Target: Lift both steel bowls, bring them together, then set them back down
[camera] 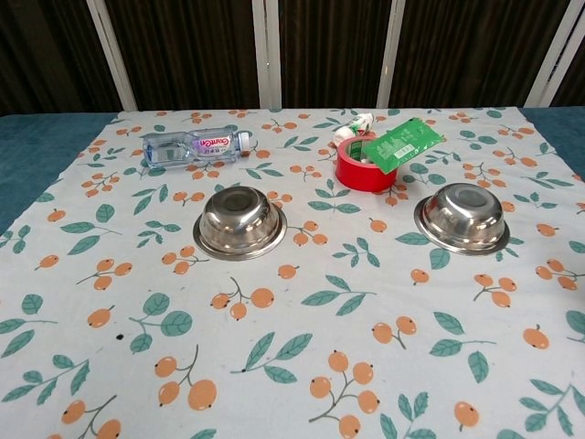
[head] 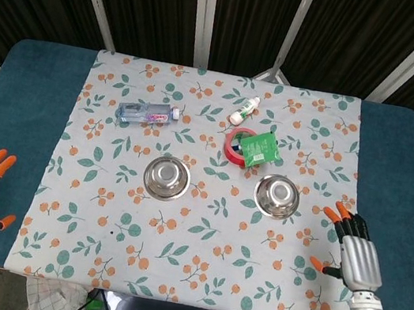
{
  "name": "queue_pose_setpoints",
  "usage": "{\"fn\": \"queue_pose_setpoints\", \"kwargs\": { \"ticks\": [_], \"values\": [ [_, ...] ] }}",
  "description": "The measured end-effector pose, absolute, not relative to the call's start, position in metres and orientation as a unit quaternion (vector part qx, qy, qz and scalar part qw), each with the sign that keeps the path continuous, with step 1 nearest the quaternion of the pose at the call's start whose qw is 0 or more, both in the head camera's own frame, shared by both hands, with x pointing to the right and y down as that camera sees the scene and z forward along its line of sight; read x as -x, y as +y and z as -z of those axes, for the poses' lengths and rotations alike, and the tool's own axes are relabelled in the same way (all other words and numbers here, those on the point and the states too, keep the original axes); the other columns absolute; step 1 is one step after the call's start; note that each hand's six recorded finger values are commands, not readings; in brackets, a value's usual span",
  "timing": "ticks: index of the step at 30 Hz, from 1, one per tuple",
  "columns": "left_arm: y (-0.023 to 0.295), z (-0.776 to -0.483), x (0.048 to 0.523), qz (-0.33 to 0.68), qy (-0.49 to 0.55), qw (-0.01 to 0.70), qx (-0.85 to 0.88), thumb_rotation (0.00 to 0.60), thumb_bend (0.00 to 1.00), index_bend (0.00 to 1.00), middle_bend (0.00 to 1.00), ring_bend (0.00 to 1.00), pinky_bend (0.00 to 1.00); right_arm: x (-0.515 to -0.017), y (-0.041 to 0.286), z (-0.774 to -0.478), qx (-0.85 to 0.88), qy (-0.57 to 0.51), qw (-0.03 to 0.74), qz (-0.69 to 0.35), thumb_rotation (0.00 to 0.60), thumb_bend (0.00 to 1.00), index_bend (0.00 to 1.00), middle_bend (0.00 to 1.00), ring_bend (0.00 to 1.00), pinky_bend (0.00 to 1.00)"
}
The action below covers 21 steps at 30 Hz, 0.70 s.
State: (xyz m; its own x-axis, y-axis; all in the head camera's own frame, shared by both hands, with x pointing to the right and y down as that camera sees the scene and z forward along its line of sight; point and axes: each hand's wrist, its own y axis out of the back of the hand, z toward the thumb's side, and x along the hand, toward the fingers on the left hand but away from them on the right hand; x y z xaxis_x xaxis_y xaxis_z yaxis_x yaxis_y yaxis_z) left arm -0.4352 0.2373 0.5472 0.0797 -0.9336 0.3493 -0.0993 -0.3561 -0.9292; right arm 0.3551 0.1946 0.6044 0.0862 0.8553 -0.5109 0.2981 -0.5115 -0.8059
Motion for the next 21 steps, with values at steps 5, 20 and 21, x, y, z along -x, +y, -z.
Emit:
{"fn": "queue_pose_setpoints", "kwargs": {
  "ticks": [5, 20, 21],
  "values": [
    [0.237, -0.546, 0.437, 0.540, 0.416, 0.390, 0.619, 0.600, 0.01, 0.06, 0.00, 0.00, 0.11, -0.334, 0.171, -0.629, 0.693, -0.389, 0.251, -0.552, 0.600, 0.04, 0.14, 0.00, 0.07, 0.03],
    [0.238, -0.538, 0.443, 0.538, 0.431, 0.394, 0.608, 0.600, 0.01, 0.06, 0.00, 0.00, 0.11, -0.285, 0.120, -0.688, 0.701, -0.369, 0.199, -0.576, 0.600, 0.04, 0.14, 0.00, 0.07, 0.03],
    [0.237, -0.538, 0.443, 0.538, 0.431, 0.394, 0.607, 0.600, 0.01, 0.06, 0.00, 0.00, 0.11, -0.283, 0.118, -0.689, 0.703, -0.368, 0.198, -0.576, 0.600, 0.04, 0.14, 0.00, 0.07, 0.03]
  ]
}}
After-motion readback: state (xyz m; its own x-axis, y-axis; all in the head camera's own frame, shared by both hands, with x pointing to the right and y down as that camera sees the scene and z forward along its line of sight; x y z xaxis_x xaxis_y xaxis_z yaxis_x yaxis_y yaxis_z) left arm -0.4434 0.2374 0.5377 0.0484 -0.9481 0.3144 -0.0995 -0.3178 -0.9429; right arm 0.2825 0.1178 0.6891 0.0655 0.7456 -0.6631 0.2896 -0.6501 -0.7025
